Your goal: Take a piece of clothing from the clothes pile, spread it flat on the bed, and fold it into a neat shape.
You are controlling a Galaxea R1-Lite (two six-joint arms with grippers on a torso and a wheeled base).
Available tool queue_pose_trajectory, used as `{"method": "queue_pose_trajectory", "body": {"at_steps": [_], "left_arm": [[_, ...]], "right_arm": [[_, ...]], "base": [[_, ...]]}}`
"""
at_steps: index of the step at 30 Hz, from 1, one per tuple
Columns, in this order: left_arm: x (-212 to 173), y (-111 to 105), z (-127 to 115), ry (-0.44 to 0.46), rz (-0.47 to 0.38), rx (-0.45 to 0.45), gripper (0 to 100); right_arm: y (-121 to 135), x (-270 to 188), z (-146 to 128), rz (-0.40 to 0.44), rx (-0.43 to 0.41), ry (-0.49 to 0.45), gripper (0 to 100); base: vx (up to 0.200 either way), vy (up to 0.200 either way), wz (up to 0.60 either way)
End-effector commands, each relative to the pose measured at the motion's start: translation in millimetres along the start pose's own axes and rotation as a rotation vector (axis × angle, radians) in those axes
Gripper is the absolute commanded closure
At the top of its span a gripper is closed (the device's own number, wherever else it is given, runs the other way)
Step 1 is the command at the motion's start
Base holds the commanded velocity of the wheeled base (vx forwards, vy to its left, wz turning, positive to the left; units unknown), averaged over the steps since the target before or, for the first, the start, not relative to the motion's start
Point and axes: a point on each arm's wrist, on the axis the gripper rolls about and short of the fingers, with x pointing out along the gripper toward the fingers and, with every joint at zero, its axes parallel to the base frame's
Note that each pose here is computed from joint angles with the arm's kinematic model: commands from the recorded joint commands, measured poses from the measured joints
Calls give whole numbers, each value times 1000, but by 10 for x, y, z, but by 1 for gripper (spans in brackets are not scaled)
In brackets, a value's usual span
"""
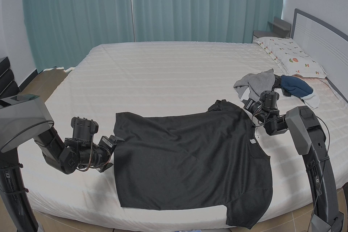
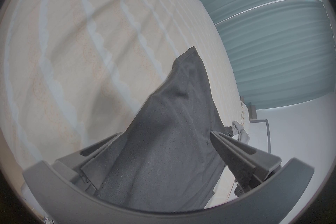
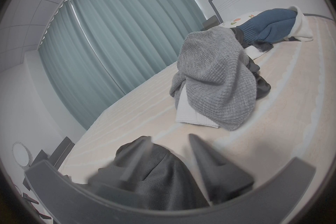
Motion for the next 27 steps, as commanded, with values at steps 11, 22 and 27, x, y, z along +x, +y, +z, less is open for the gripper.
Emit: {"method": "queue_pose_trajectory", "body": {"at_steps": [11,22,27], "left_arm": [[-427,6,-68,-41,-108,23,0],[-726,143,-335,15,-89,57,0],[-767,210,-436,45,-66,71,0]], "right_arm": [[322,-1109,420,4,84,79,0],[231,-2191,324,-68,297,262,0],[261,-2529,220,-84,323,323,0]], "base": [[0,0,0],[0,0,0],[-200,0,0]]}}
